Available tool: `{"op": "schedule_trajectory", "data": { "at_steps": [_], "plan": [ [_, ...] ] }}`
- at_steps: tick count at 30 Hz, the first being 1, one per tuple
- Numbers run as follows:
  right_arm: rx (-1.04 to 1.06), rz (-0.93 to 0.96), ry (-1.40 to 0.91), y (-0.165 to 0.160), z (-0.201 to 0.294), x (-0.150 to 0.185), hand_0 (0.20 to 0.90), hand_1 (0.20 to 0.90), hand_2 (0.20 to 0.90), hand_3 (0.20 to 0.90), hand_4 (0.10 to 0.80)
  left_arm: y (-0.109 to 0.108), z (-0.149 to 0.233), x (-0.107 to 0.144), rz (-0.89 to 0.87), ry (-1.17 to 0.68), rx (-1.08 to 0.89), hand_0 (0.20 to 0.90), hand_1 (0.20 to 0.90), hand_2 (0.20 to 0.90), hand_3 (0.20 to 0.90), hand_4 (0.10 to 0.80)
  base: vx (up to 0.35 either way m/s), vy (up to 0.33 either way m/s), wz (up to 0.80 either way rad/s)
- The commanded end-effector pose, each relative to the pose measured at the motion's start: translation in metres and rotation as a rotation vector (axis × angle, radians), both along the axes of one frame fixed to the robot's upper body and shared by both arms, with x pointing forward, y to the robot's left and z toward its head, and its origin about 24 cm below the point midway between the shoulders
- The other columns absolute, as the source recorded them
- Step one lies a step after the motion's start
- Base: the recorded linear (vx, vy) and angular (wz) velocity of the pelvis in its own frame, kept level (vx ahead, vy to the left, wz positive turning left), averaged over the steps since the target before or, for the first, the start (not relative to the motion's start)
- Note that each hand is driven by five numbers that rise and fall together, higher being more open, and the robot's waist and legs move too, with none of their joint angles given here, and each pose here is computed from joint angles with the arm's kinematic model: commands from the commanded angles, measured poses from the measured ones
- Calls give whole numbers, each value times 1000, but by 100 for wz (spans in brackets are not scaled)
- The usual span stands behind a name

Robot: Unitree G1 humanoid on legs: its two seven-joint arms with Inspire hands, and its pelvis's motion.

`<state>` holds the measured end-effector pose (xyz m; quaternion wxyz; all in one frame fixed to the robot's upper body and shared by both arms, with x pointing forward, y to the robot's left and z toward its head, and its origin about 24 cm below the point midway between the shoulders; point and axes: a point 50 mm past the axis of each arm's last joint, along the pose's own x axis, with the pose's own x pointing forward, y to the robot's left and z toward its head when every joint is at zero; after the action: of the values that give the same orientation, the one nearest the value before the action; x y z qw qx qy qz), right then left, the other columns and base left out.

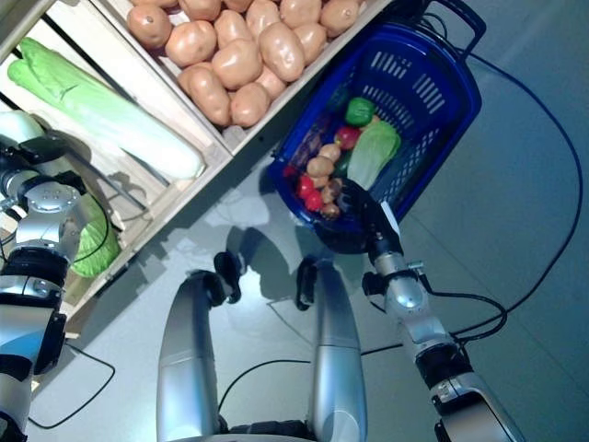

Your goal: Put vegetables into the basket

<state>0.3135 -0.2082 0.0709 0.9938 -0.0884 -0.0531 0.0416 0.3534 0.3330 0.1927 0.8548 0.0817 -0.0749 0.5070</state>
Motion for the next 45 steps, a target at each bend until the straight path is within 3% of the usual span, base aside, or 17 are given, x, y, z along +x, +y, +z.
{"op": "schedule_trajectory", "data": {
  "at_steps": [1, 17, 33, 37, 40, 45],
  "plan": [
    [84, 15, -191, 9, 35, 0, 900, 900, 900, 900, 800, -5, -12, 7, -133, 40, -72, 300, 300, 300, 300, 400, 0, 0, 0],
    [131, 45, -162, 17, 21, -9, 900, 900, 900, 900, 800, -5, -27, -3, -222, 50, 7, 300, 300, 300, 300, 400, 5, -8, 0],
    [238, 78, -122, 34, -15, -44, 900, 900, 900, 900, 800, -27, -53, -37, -516, 7, 203, 300, 300, 300, 300, 400, 83, -42, 4],
    [239, 134, -82, 37, -20, -50, 900, 900, 900, 900, 800, -29, -48, -44, -585, -44, 229, 300, 300, 300, 300, 400, 97, -56, 4],
    [349, 319, 2, 42, -23, -53, 900, 900, 900, 900, 800, -32, -22, -50, -641, -149, 335, 300, 300, 300, 300, 400, 22, -74, 11],
    [485, 520, 97, 48, -23, -54, 900, 900, 900, 900, 800, -42, 7, -51, -804, -317, 318, 300, 300, 300, 300, 400, -7, -81, 15]
  ]
}}
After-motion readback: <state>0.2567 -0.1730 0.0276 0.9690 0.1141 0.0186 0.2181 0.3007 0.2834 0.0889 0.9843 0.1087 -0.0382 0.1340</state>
